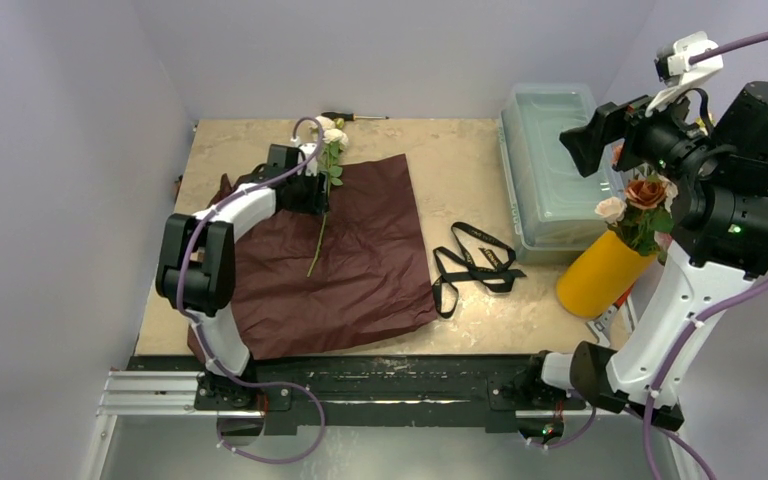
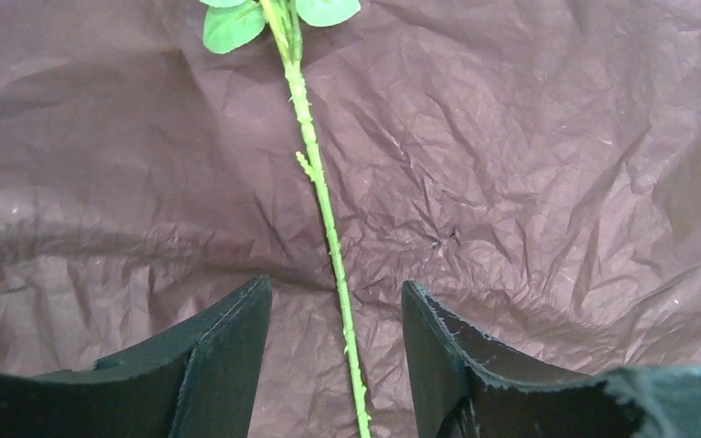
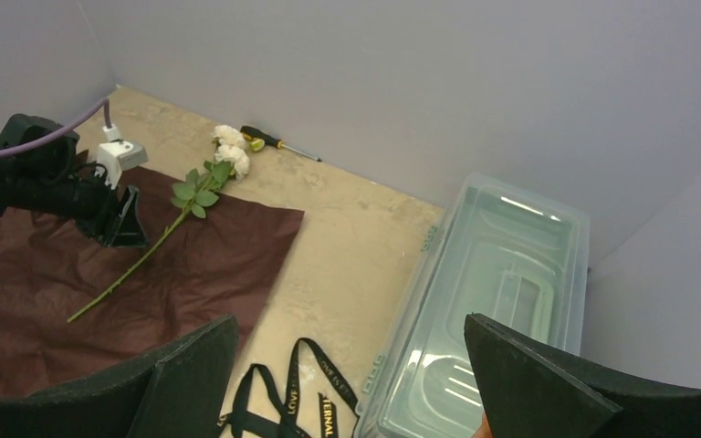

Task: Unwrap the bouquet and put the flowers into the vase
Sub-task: Pick up the fake flower from the wrapping paper.

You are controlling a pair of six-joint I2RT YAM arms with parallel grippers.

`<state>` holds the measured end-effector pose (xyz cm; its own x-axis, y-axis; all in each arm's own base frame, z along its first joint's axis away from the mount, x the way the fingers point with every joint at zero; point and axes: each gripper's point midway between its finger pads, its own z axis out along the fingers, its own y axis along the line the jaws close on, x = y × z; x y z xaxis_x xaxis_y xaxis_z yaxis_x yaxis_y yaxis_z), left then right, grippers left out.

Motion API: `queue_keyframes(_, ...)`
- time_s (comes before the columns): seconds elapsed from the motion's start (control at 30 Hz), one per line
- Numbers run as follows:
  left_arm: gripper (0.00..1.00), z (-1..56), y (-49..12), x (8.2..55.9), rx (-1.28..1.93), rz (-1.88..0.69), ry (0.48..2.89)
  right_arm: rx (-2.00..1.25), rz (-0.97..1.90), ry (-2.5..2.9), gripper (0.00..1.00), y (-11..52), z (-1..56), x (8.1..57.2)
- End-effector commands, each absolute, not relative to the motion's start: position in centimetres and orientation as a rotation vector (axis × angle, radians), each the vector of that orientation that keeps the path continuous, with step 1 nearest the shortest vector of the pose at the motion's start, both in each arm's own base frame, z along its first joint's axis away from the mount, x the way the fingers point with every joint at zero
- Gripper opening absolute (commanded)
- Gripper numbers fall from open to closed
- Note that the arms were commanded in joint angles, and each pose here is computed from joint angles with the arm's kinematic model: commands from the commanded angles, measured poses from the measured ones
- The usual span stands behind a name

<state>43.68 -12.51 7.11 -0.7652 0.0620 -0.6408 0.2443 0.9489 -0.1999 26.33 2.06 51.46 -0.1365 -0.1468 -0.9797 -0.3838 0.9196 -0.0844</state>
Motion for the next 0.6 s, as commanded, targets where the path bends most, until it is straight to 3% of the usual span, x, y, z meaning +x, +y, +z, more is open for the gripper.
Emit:
queue_keyframes(0.0, 0.53, 8.3, -14.5, 45.8, 0.31, -0.403, 2.34, -0.397, 0.179, 1.68, 0.98, 1.9, 52.4, 26.9)
queue_keyframes(0.3, 0.46, 4.6, -14.5, 49.7, 0.358, -0.227, 2.333, -0.433, 0.251, 1.683, 0.98, 3.5, 52.0, 27.1)
queue_keyframes(0.5, 0.42, 0.7, -14.0, 49.5, 0.386, -0.078, 2.407, -0.424, 0.253, 1.708, 0.98, 3.7, 50.8, 26.8)
queue_keyframes(0.57, 0.34, -0.2, -13.5, 49.0, 0.38, -0.05, 2.443, -0.421, 0.257, 1.711, 0.98, 3.8, 50.7, 26.6)
